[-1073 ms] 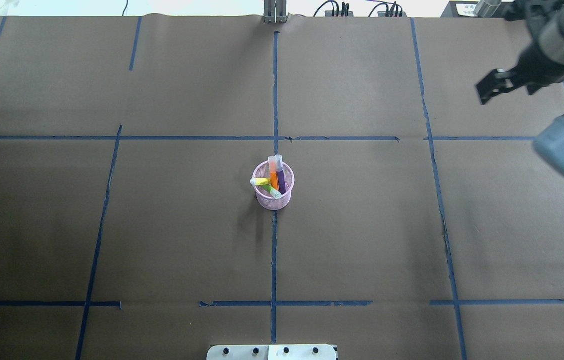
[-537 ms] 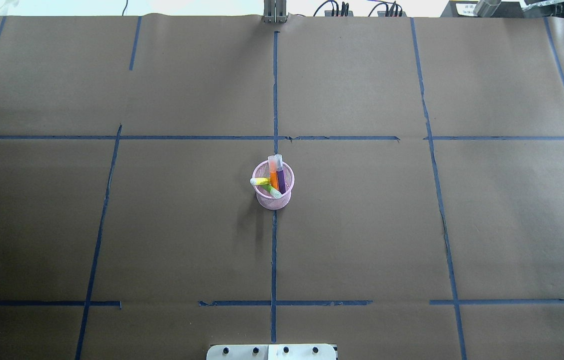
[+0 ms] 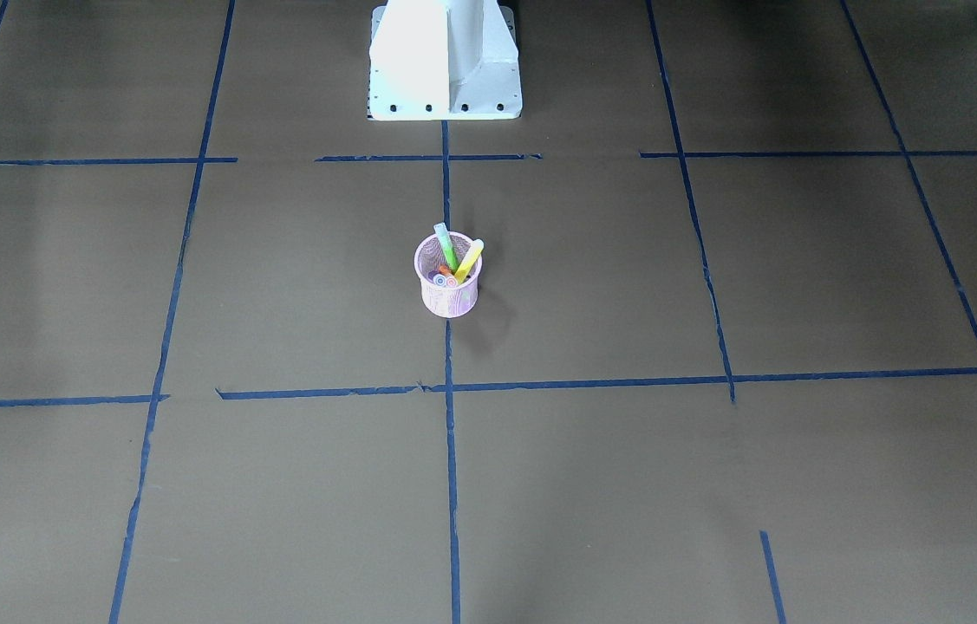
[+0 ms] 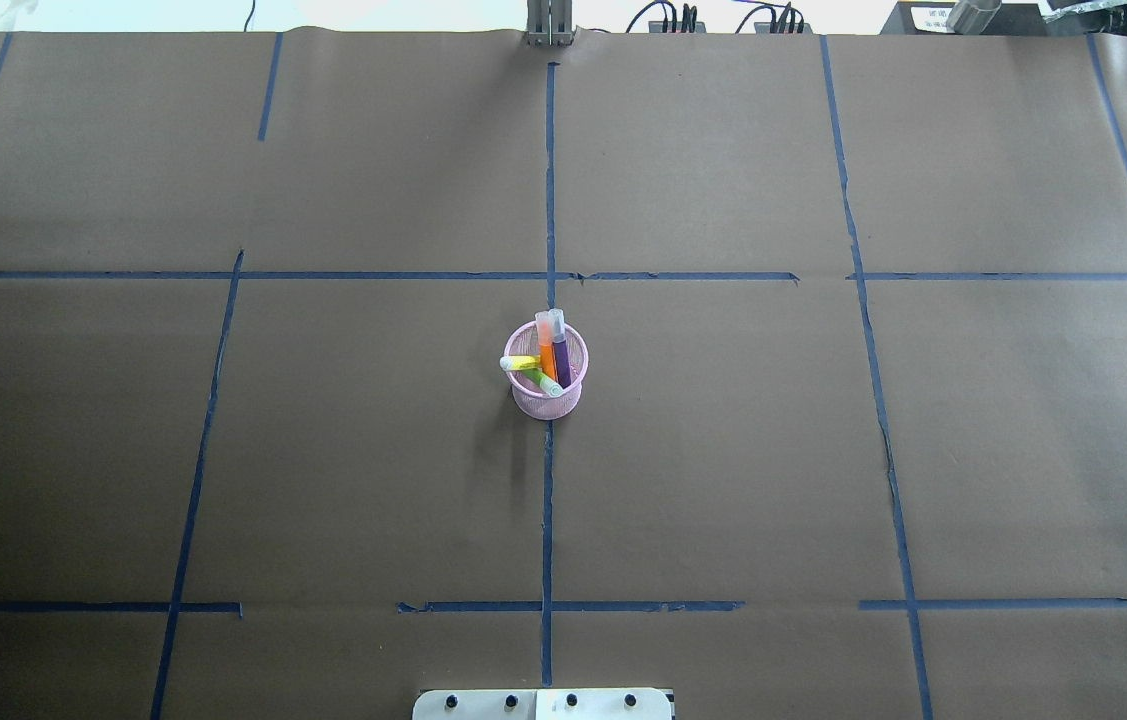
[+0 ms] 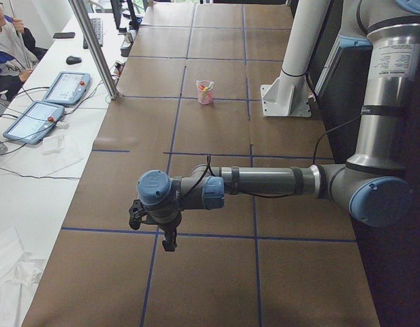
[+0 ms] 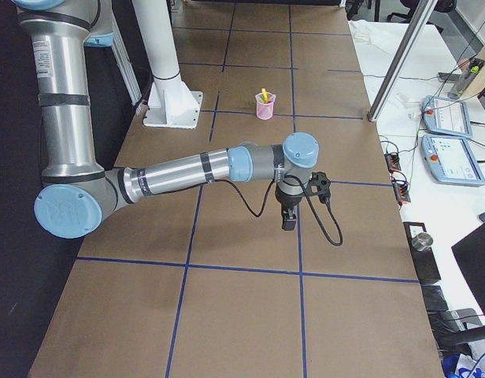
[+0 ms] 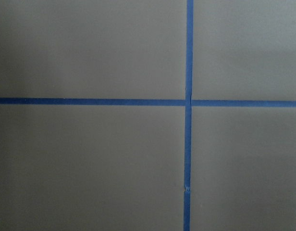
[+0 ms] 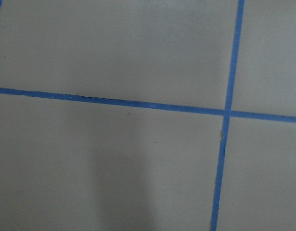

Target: Collect pens into pen holder

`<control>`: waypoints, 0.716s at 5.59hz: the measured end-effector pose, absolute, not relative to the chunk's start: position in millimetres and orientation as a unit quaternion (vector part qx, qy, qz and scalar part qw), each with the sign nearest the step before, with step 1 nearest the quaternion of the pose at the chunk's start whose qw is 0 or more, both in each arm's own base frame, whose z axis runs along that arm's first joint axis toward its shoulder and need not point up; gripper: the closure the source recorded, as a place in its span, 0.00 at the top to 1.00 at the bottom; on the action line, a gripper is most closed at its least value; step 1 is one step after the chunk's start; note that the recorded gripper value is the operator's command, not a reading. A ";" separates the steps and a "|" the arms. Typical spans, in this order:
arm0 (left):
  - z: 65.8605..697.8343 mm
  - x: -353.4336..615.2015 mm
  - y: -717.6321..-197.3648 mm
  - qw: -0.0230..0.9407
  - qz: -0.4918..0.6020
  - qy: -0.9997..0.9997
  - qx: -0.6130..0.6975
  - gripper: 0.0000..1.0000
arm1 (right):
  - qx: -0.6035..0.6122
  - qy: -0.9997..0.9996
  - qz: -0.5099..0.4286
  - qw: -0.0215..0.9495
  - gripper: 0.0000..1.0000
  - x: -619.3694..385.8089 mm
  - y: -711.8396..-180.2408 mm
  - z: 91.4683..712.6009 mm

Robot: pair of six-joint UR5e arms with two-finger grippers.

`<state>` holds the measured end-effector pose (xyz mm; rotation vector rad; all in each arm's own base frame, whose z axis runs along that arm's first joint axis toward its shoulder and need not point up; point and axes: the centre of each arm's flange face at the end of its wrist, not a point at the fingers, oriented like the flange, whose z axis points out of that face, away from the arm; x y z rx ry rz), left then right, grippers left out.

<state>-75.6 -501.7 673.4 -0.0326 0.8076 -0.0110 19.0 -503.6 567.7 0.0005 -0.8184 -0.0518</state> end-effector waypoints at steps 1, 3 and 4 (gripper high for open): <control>678.9 -77.8 -494.9 0.919 -0.006 0.393 -0.018 1.00 | -0.027 -0.431 0.009 0.902 1.00 39.8 -484.3 611.8; 691.8 -81.2 -480.0 0.919 -0.007 0.394 -0.023 1.00 | -0.005 -0.444 0.024 0.896 1.00 68.6 -447.8 669.6; 696.6 -81.3 -474.5 0.919 -0.008 0.394 -0.026 1.00 | 0.002 -0.421 0.033 0.906 1.00 82.2 -435.6 683.3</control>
